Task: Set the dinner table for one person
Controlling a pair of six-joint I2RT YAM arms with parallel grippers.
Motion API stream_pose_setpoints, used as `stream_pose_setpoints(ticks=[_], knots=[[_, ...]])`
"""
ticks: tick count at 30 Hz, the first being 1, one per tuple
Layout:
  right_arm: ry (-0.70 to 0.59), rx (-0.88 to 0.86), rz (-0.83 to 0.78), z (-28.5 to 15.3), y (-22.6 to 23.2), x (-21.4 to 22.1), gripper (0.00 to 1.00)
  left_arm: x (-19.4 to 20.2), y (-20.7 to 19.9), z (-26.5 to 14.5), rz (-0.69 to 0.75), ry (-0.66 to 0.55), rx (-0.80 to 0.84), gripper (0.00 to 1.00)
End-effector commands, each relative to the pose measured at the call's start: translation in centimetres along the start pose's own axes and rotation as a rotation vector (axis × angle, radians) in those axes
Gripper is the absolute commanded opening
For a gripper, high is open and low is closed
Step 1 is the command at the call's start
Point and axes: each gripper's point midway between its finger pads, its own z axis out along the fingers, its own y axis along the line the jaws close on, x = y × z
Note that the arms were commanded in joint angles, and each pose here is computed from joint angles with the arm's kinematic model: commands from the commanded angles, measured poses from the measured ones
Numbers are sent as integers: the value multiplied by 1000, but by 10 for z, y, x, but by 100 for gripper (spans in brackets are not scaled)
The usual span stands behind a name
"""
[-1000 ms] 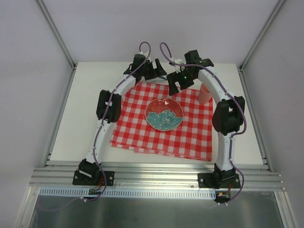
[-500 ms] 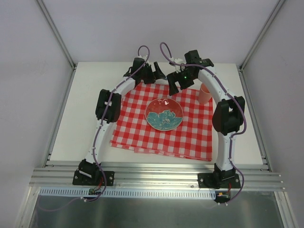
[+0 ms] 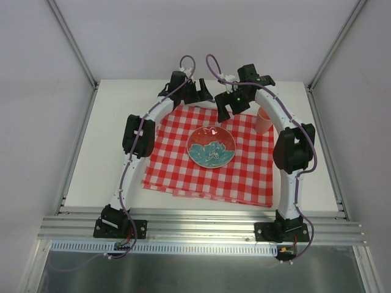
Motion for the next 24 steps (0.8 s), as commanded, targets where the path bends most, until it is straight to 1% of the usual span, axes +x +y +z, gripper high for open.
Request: stream_pose_setpoints(ticks=[1,7,10,16,24], knots=[[-33,6,1,-9,0,-9,100,-20,-28,-15,71,-17,60,99],[-43,6,-1,-10,0,-12,99,-12,-32,-32,35,12,52,99],[-49,7,-2,-10,-1,-15,100,-10,-34,-43,38,19,41,99],[-58,0,-1,-9,1,-19,99,-20,-26,-64,50,-4,-21,99],[-66,-2,-6,-12,2,-21,99,-13,-22,-81,61,22,-58,99]])
